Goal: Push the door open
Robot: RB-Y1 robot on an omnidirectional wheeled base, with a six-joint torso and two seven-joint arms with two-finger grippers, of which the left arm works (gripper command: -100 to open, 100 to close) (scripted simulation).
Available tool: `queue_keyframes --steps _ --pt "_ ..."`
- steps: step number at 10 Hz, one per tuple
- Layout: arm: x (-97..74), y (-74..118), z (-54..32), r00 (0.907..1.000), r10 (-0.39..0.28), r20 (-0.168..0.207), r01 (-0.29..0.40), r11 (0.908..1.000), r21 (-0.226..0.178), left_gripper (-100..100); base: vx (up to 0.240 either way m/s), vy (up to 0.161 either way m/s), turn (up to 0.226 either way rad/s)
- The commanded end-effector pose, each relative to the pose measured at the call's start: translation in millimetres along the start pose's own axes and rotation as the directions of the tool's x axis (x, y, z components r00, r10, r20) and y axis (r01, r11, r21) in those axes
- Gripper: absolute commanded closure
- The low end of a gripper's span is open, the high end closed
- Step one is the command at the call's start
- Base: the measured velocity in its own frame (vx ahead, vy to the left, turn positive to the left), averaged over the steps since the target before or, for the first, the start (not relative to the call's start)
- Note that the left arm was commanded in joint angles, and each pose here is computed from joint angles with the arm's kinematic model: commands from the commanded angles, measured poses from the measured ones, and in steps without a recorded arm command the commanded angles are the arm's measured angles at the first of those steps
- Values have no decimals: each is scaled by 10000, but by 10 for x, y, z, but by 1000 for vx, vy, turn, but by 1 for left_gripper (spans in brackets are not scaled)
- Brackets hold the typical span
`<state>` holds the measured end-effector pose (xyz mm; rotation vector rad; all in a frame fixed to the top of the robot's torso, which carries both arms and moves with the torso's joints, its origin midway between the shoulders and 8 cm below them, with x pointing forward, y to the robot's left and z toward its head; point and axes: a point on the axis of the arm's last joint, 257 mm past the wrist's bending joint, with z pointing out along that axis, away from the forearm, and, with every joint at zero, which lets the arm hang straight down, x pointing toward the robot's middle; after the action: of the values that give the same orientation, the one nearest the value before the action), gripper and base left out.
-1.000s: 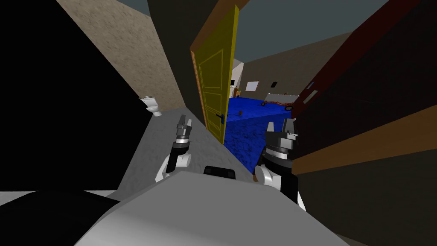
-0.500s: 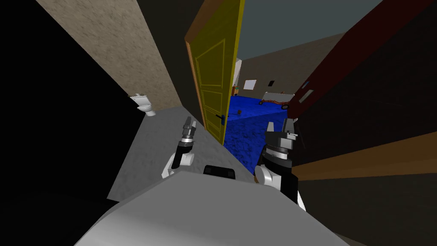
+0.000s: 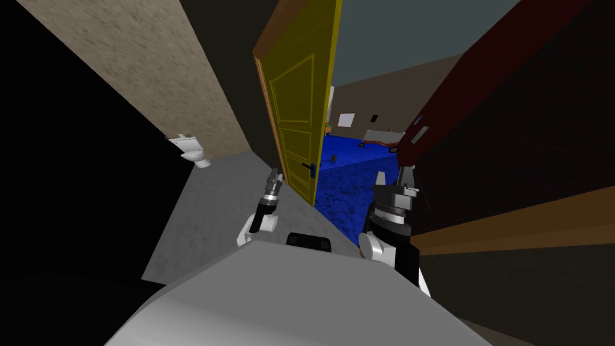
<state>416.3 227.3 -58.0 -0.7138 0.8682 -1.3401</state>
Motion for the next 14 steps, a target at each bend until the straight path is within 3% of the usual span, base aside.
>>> queue_keyframes --steps 1,4,8,10,14 --pt "89 149 24 9995 -235 -190 229 9993 -290 -100 91 96 -122" --pt "297 447 21 9962 -674 -549 623 9940 -898 -100 91 100 -126" --pt "593 835 -13 9871 -1235 -1016 1045 9790 -1751 -100 80 93 -122" --pt "668 935 -31 9842 -1367 -1128 1126 9737 -1982 -100 62 79 -93" --pt "959 1297 -114 9706 -1847 -1546 1353 9491 -2846 -100 63 92 -111"
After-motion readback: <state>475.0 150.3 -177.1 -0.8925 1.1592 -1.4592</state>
